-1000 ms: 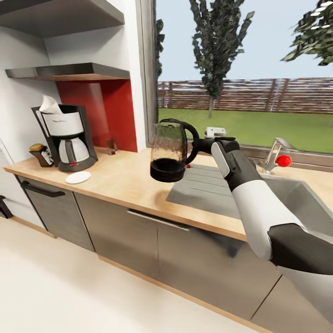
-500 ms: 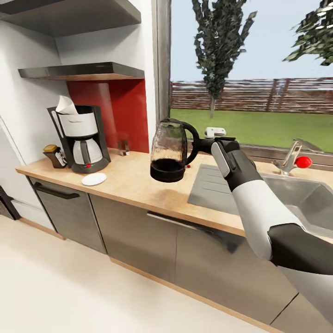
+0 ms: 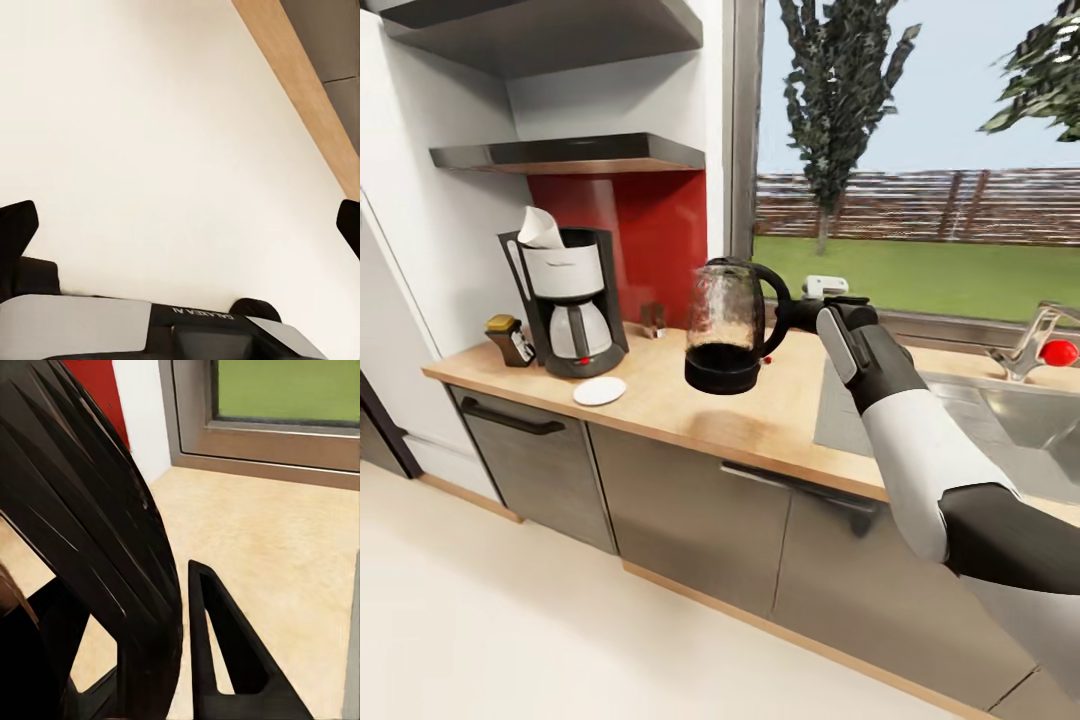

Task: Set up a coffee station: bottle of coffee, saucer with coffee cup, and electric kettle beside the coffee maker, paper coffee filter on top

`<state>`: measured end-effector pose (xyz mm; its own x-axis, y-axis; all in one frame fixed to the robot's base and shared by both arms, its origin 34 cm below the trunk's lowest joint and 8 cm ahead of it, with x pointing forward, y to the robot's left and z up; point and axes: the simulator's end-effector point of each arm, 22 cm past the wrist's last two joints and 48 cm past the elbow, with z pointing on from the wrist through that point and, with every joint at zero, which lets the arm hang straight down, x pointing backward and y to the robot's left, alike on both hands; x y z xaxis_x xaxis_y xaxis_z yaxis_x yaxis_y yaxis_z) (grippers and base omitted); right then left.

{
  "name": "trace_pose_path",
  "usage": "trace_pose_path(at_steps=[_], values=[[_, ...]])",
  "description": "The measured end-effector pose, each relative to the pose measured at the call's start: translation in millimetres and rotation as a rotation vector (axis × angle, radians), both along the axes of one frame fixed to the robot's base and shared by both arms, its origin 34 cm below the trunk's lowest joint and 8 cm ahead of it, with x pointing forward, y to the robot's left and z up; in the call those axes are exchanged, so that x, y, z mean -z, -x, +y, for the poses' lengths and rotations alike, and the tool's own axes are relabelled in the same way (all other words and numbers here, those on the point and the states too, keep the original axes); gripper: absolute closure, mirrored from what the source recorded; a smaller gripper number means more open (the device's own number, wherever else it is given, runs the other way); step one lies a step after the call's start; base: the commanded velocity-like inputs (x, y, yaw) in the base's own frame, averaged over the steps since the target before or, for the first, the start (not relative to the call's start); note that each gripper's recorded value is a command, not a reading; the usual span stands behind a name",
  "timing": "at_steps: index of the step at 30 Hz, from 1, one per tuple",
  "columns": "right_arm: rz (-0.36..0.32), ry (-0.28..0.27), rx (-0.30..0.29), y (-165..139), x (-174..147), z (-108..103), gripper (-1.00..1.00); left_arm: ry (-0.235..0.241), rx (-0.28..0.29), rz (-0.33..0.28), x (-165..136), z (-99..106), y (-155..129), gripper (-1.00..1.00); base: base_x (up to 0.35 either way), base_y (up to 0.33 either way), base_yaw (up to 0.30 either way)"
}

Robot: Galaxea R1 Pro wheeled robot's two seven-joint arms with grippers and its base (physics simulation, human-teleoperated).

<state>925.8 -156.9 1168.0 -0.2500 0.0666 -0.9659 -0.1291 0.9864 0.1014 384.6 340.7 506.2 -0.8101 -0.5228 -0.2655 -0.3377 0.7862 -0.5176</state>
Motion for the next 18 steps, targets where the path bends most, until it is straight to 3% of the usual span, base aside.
trace_pose_path(at_steps=[18], values=[[0.0, -0.001, 0.003, -0.1, 0.4, -1.0, 1.0, 0.0, 0.0, 0.0, -0.1, 0.3, 0.0, -1.0, 0.247, 0.251, 0.0]])
